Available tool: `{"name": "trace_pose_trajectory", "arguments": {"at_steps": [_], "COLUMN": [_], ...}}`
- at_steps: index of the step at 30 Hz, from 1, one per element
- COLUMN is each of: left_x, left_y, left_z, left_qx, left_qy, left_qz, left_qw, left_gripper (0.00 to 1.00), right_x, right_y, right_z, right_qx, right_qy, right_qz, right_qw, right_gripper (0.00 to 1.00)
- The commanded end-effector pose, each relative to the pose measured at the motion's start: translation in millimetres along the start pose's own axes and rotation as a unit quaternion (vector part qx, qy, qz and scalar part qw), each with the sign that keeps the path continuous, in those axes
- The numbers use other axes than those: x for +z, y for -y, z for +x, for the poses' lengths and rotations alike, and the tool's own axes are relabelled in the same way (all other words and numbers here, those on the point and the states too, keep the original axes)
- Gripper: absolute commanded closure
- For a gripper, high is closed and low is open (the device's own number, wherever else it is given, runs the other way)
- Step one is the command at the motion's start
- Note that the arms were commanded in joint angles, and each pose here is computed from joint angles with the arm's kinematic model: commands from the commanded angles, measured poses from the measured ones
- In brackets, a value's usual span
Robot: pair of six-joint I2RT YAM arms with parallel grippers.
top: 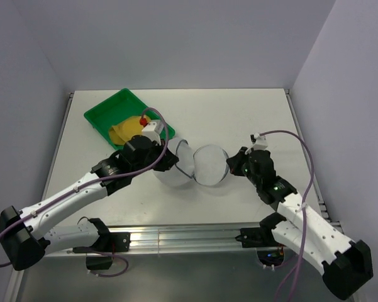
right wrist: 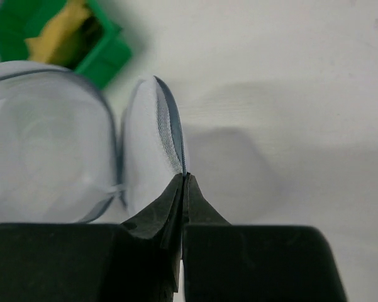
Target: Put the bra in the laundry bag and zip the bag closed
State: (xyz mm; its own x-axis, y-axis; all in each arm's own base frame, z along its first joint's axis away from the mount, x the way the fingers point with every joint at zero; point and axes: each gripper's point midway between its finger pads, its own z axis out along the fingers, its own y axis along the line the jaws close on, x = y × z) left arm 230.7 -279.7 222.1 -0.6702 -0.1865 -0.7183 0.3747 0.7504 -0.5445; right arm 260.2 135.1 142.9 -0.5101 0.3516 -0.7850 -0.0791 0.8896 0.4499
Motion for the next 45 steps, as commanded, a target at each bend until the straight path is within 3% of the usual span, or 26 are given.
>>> {"name": "trace_pose_trajectory", "arguments": {"at_steps": [1,5,7,12,14,15,16,19,21,27,30,31,34,36,39,40,41,42,45], "left_x": [-12.6,2.9,8.5,3.2,-5.7,-8.0,-12.5,-13.2,-10.6,-7.3,-18.7,-31.7,-68.3,-76.9,-32.6,-11.0,-6.0,-5.8,-38.8], "left_y": [35.8,-13.8,-32.8,-50.2,-47.7,-45.8,-42.0,-35.2,-35.8,-21.2,11.6,36.5,82.0,85.2,24.0,-12.4,-21.6,-21.2,27.4], "left_z": [-25.9,15.8,40.3,58.6,56.4,57.1,54.8,61.8,67.6,56.5,4.8,-29.4,-86.8,-89.0,-20.4,20.9,29.7,30.6,-21.4], "left_qx": [0.006,0.016,0.009,-0.009,-0.018,-0.022,-0.028,-0.037,-0.037,-0.012,0.021,0.026,0.041,0.035,0.002,0.006,0.003,0.007,0.018], "left_qy": [0.033,0.005,-0.012,-0.005,0.009,0.009,0.014,0.005,-0.002,-0.001,0.042,0.070,0.131,0.148,0.110,0.062,0.050,0.045,0.093], "left_qz": [0.044,-0.025,-0.042,-0.056,-0.044,-0.038,-0.028,-0.009,-0.009,0.003,0.020,0.038,0.081,0.085,0.032,-0.016,-0.030,-0.029,0.037], "left_qw": [0.998,1.000,0.999,0.998,0.999,0.999,0.999,0.999,0.999,1.000,0.999,0.996,0.987,0.985,0.993,0.998,0.998,0.999,0.995], "left_gripper": [1.00,1.00,1.00,1.00,1.00,1.00,1.00,1.00,1.00,1.00,1.00,1.00,1.00,1.00,1.00,1.00,1.00,1.00,1.00], "right_x": [-43.6,-108.4,-124.1,-145.9,-127.1,-106.6,-86.4,-45.0,-33.4,-51.9,-98.1,-137.8,-190.8,-185.7,-108.6,-76.2,-67.3,-69.3,-128.4], "right_y": [-52.4,-104.2,-117.8,-152.0,-134.1,-113.7,-91.0,-42.0,-28.4,-55.1,-111.2,-142.2,-169.0,-161.0,-129.3,-102.3,-92.4,-90.2,-116.2], "right_z": [-42.8,-67.8,-70.9,-50.4,-36.6,-39.6,-20.5,12.3,25.5,7.4,-55.3,-100.4,-168.4,-169.9,-66.6,-15.0,-0.3,-0.7,-88.8], "right_qx": [-0.006,-0.027,-0.023,-0.005,-0.003,0.005,0.008,0.018,0.027,0.027,-0.003,-0.017,-0.031,-0.021,-0.004,-0.008,-0.012,-0.019,-0.026], "right_qy": [0.054,0.068,0.051,-0.021,-0.037,-0.011,-0.024,-0.045,-0.055,-0.026,0.018,0.063,0.154,0.163,0.034,-0.023,-0.042,-0.041,0.072], "right_qz": [-0.123,-0.260,-0.289,-0.400,-0.351,-0.288,-0.241,-0.128,-0.098,-0.170,-0.260,-0.300,-0.312,-0.288,-0.252,-0.214,-0.195,-0.192,-0.222], "right_qw": [0.991,0.963,0.956,0.916,0.936,0.958,0.970,0.991,0.993,0.985,0.965,0.952,0.937,0.944,0.967,0.976,0.980,0.980,0.972], "right_gripper": [1.00,1.00,1.00,1.00,1.00,1.00,1.00,1.00,1.00,1.00,1.00,1.00,1.00,1.00,1.00,1.00,1.00,1.00,1.00]}}
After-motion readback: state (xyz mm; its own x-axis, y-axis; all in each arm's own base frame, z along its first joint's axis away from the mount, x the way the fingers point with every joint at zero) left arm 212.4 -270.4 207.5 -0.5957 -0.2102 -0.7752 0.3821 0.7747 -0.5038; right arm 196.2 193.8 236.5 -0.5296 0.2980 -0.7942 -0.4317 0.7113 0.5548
